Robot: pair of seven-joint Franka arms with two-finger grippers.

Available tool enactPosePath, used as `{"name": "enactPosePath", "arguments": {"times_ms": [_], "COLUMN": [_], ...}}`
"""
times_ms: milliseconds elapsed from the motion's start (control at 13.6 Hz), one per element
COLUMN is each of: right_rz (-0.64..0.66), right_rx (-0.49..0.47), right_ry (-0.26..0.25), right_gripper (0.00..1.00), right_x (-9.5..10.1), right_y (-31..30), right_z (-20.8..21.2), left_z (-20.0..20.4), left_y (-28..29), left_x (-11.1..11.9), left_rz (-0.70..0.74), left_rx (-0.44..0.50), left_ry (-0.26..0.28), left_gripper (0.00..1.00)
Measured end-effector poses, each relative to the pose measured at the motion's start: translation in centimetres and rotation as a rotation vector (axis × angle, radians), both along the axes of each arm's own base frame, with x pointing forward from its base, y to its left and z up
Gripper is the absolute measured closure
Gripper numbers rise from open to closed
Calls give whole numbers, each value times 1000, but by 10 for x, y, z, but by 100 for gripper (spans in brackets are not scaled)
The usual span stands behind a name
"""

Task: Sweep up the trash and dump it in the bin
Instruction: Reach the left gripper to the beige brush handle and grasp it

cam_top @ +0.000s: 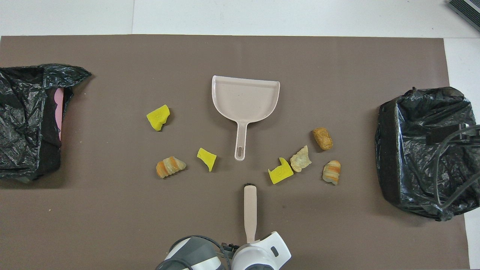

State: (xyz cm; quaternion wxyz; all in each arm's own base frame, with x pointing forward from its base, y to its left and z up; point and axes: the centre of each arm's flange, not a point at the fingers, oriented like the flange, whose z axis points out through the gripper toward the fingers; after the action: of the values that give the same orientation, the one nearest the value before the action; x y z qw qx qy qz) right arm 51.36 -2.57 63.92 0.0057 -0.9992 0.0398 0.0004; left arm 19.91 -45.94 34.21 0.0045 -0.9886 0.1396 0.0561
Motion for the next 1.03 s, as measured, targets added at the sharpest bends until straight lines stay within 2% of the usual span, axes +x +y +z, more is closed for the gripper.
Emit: {"name": "enactPosePath", "arguments": {"times_ms": [74,147,368,515,736,1030], "right_rz": [0,0,0,0,0,5], "right_rx": [0,0,0,0,0,-1], "right_ry": [0,0,0,0,0,-2], "right_gripper": [0,0,0,0,0,0], "right_x": [0,0,0,0,0,0], "right_y": [0,0,0,0,0,3], "right_z": [0,0,0,0,0,0], "left_z": [0,1,1,2,8,24], "left_y": [0,0,1,0,5,33], "left_x": [2,4,5,5,18,73], "left_rz": [5,9,12,15,45,163], "left_rx": [-2,-6,-6,-7,-2,8], "left_ry": [-1,-3,-3,-4,0,7], "left_gripper": [7,16,53,74,74,74]}}
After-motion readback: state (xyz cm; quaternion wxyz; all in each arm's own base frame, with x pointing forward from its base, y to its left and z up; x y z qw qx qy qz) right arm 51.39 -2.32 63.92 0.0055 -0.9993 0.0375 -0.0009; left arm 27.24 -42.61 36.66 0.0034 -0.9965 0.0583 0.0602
